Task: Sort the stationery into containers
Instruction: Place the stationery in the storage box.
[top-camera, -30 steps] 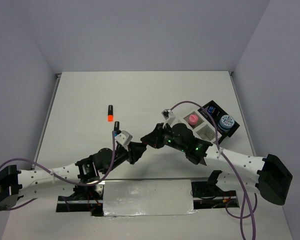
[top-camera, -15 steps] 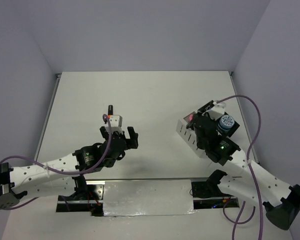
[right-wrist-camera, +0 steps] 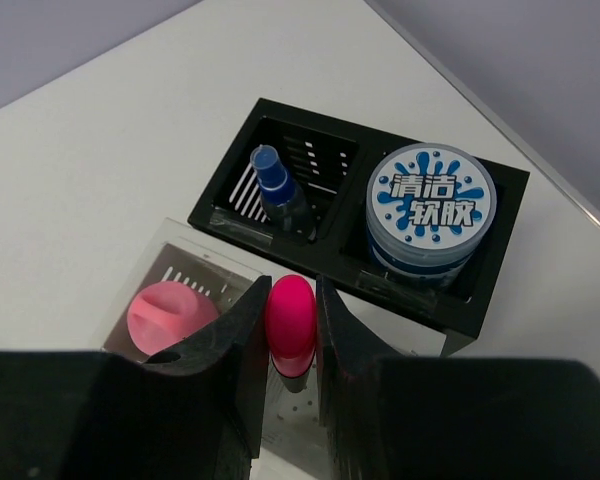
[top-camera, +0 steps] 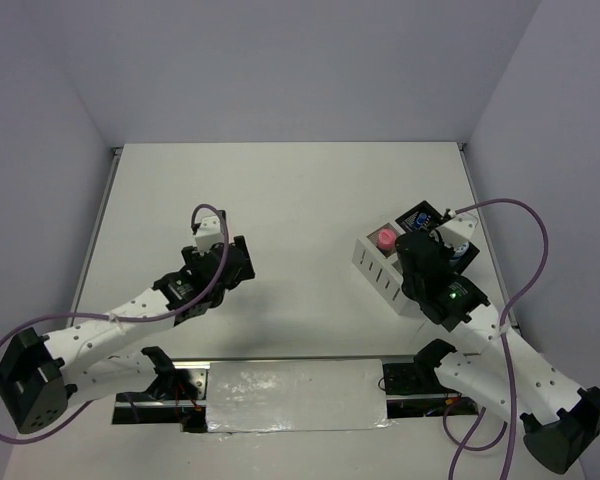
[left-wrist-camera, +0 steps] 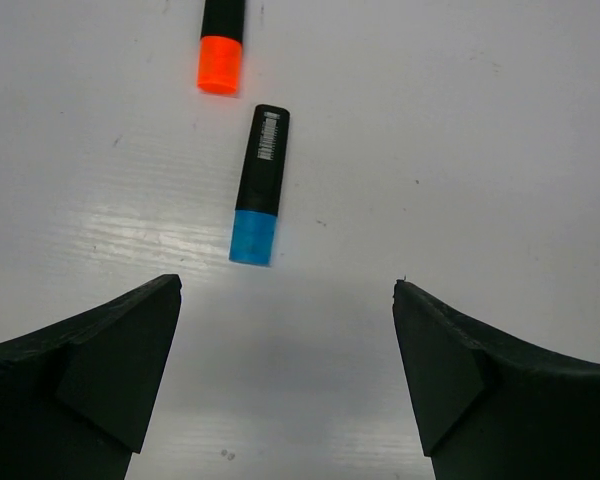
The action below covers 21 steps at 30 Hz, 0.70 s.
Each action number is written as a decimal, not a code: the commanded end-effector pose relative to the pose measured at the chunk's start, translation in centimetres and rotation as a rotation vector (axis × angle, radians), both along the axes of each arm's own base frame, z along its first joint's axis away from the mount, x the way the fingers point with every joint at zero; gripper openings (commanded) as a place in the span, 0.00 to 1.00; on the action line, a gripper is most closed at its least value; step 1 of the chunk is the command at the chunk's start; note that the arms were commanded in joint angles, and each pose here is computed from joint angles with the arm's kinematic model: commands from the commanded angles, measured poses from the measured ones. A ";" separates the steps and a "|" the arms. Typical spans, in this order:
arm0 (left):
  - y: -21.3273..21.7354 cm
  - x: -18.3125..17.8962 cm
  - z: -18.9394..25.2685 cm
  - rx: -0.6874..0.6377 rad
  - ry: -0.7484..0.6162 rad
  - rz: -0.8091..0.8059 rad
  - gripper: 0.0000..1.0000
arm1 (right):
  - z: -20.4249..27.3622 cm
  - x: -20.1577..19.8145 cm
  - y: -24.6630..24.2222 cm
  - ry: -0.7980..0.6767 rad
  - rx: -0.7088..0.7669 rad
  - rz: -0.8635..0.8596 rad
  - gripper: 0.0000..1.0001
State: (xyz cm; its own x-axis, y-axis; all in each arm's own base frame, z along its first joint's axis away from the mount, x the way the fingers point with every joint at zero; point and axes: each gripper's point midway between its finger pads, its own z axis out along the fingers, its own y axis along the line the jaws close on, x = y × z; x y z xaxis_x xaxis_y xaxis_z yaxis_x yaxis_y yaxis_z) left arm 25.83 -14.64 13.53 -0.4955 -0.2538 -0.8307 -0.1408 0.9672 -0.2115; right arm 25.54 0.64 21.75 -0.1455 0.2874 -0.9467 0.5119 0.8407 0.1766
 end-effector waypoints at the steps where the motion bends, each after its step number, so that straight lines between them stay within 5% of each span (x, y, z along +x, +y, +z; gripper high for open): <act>1: -0.5 1.4 -0.7 -0.040 0.025 -0.007 0.99 | -0.4 -0.2 -0.7 -0.004 0.004 -0.050 0.04; 4: -0.4 2.3 -1.8 -0.025 0.060 0.001 0.99 | -1.0 -0.2 -0.4 0.000 0.014 -0.026 0.10; 6: -0.6 2.9 -2.5 -0.012 0.078 0.006 0.99 | -1.2 -0.2 0.0 -0.001 0.023 -0.003 0.39; 7: -0.7 3.3 -2.5 -0.017 0.079 0.008 0.99 | -1.3 -0.1 0.1 -0.003 0.027 0.001 0.73; 8: -0.7 3.4 -2.8 -0.013 0.086 0.011 0.99 | -1.3 -0.1 0.1 -0.001 0.032 0.005 0.82; 12: -0.9 4.1 -4.0 0.004 0.115 0.009 0.99 | -0.9 -0.1 0.5 -0.001 0.043 0.026 0.92; 21: 0.4 6.3 -7.4 0.043 0.198 0.022 0.95 | 0.9 0.0 3.5 -0.071 0.106 0.241 0.94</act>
State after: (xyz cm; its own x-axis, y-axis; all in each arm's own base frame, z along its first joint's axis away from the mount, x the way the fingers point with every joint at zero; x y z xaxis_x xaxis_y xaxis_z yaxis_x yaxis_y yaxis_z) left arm 30.05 -13.73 5.40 -0.6620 -0.2225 -0.7157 -0.2148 0.9712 -0.1033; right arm 25.07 2.42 21.37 -0.1769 0.3370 -0.9247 0.3905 0.8865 0.2484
